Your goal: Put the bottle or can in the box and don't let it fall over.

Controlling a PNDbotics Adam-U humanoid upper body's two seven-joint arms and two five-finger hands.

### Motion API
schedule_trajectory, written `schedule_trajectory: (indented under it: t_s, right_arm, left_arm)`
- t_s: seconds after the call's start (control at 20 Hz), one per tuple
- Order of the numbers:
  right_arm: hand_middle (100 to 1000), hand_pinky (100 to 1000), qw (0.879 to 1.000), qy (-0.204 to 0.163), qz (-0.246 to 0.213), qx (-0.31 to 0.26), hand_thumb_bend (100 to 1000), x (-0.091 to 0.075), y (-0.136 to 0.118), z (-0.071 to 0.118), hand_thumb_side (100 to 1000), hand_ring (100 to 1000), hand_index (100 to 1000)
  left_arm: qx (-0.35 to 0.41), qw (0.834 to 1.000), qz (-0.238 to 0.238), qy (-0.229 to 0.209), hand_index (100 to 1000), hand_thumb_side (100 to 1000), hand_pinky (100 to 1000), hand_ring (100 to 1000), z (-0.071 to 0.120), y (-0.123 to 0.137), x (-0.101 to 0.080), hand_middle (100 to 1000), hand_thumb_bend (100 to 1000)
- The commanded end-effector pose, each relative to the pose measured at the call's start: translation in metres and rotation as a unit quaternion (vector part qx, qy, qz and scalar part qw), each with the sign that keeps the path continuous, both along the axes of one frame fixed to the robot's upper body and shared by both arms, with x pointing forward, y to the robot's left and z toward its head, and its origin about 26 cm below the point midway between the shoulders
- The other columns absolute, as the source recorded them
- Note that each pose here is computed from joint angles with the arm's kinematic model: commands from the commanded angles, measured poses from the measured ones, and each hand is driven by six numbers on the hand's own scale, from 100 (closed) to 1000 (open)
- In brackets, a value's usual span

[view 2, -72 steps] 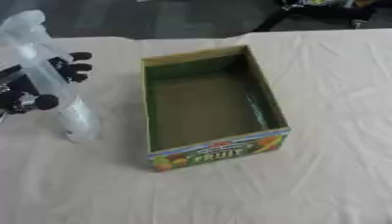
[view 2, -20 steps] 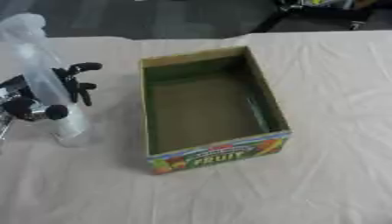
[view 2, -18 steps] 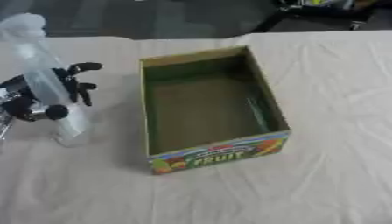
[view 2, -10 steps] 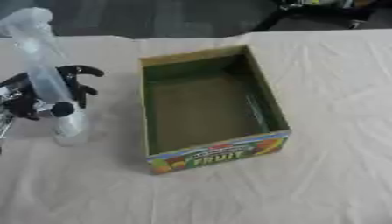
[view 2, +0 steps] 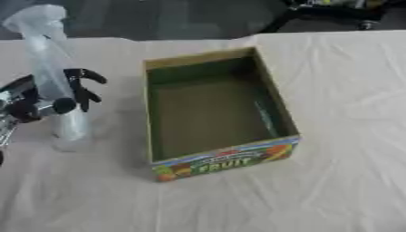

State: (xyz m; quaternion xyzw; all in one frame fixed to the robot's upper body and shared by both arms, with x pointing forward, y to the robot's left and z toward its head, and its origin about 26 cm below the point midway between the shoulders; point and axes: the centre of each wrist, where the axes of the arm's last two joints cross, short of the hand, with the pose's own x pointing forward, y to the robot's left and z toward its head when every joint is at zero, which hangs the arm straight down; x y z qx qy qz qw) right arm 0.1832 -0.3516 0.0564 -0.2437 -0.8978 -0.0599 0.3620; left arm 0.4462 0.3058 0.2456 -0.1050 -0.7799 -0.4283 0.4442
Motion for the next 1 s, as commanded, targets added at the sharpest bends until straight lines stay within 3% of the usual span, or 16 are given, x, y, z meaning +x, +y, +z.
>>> schedule_trajectory:
  t_s: [0.05, 0.35, 1.0]
  right_arm:
    - [1000, 996, 1.000, -0.003, 0.003, -0.007, 100, -0.0006, -0.0011, 0.0038, 470, 1000, 983]
    - [1000, 997, 1.000, -0.003, 0.005, -0.007, 100, 0.0003, -0.0005, 0.0042, 470, 1000, 983]
    - [1000, 998, 1.000, -0.002, 0.008, -0.004, 100, -0.0011, -0.0011, 0.0034, 470, 1000, 983]
  left_arm:
    - [0.001, 1.000, 0.007, -0.011, 100, 344, 654, 259, 0.0081, 0.0032, -0.0004, 723, 520]
    - [-0.015, 1.000, 0.003, -0.024, 100, 330, 552, 219, 0.0088, 0.0011, -0.0007, 700, 499]
    - [-0.040, 0.999, -0.011, -0.035, 100, 271, 494, 188, 0.0111, 0.0038, -0.0019, 684, 542]
